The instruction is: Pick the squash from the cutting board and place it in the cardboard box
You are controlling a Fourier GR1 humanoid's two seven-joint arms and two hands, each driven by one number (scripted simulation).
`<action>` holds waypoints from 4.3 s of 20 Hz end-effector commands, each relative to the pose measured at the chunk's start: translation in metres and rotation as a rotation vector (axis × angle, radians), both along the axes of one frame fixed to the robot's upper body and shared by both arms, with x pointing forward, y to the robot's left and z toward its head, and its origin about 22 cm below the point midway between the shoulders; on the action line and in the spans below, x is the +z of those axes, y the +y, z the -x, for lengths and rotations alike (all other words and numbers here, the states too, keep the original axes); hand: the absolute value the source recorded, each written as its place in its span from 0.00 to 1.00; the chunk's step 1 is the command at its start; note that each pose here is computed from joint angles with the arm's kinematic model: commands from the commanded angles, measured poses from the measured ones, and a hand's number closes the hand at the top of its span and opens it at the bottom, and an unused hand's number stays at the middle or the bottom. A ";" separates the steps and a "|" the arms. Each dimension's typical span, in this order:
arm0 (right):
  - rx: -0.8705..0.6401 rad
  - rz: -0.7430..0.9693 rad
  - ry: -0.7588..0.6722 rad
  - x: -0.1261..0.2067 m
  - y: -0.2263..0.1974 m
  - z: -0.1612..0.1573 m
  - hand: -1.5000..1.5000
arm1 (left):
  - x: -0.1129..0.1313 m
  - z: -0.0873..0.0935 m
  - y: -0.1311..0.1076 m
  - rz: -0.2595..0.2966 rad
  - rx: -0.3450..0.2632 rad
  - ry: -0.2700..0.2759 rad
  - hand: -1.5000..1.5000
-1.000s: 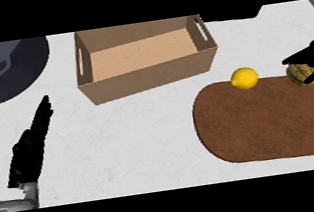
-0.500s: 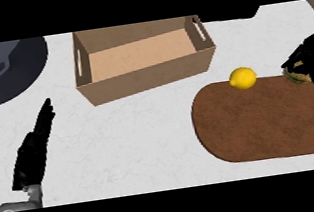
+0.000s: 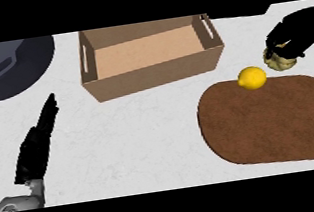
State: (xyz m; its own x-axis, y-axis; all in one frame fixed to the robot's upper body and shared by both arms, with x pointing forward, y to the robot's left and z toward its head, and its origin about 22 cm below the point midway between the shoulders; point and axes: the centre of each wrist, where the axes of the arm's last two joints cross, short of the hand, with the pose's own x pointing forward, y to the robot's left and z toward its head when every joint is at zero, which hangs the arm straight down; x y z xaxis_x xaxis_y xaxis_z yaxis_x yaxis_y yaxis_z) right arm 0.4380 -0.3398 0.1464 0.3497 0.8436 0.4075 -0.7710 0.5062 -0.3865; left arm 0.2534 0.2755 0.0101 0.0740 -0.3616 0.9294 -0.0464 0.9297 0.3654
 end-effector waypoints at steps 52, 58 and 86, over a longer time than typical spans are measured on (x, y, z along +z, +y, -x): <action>0.958 -0.529 -0.838 0.027 0.295 -0.022 0.00 | 0.002 -0.008 -0.017 -0.016 -0.026 0.015 0.50; 0.927 -0.598 -0.824 0.019 0.305 -0.018 0.00 | 0.004 -0.008 -0.019 0.002 -0.028 0.016 0.50; 0.057 -1.085 -0.850 0.077 0.113 -0.050 0.00 | 0.032 -0.019 -0.028 -0.008 -0.096 -0.089 0.50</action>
State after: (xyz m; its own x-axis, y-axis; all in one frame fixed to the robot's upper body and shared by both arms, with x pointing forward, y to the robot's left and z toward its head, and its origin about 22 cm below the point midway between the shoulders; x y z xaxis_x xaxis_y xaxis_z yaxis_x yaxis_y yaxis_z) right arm 0.4886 -0.2017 0.2164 -0.3588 -0.0138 0.9333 -0.5530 0.8086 -0.2006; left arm 0.2689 0.2505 0.0327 -0.0157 -0.3696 0.9291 0.0096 0.9291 0.3698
